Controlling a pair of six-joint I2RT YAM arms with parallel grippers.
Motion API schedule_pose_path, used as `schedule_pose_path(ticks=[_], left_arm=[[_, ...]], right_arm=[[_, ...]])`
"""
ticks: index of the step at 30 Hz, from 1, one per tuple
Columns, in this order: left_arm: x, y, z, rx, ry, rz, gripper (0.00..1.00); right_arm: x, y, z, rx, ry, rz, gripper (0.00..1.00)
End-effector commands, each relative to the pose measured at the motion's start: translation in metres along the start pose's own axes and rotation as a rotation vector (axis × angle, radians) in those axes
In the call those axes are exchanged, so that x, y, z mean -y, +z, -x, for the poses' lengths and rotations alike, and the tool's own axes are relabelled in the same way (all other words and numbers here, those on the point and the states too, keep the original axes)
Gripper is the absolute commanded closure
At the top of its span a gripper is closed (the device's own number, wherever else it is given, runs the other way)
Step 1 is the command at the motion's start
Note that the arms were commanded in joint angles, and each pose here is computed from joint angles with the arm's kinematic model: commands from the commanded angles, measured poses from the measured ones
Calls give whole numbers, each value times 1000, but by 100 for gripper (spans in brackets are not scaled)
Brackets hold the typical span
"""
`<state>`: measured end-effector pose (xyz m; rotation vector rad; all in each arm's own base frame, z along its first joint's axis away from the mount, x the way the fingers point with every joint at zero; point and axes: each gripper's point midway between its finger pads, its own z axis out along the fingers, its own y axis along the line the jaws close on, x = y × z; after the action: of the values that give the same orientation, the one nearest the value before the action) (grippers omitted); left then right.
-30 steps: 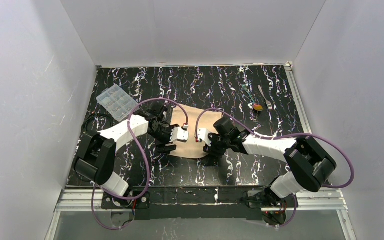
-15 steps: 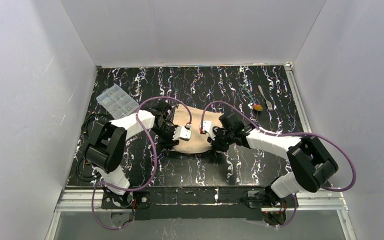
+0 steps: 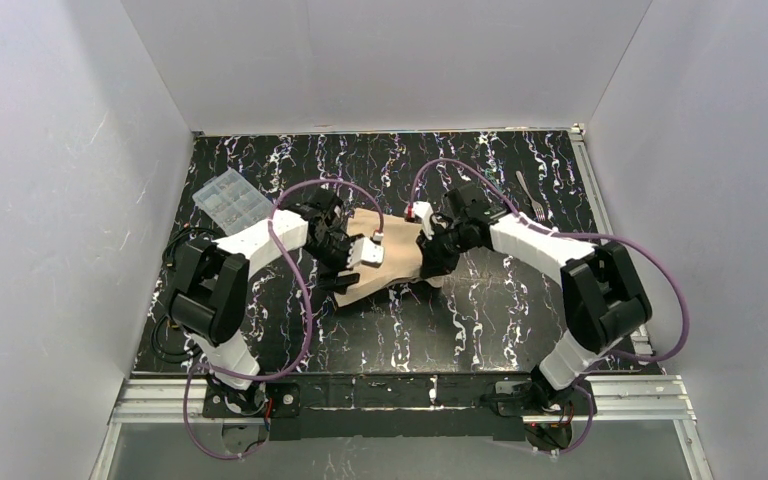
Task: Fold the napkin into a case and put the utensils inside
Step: Pick up the lower triangle-folded napkin from the center of the board.
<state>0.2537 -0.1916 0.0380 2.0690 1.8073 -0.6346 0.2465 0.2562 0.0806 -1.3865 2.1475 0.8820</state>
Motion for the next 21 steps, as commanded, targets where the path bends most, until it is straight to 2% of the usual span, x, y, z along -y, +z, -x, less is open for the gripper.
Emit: schedule_pose_path(ticks=[1,5,8,15,21], left_arm=[[-6,-38,30,80,-15,43,25],[-2,-53,55,158,-47,27,22],[1,-50,68,188,-97,-1,22],[5,-5,65,121,-103,88,24],[-4,15,64,93,-24,201,27]], right_arm=[[-21,2,2,-40,119,151,98],[-20,8,-1,-83,182,196,98],[-16,9,0,-92,237,217,99],[-11,4,-4,-61,310,220,99],[-13,2,-6,-5,353,228,99]])
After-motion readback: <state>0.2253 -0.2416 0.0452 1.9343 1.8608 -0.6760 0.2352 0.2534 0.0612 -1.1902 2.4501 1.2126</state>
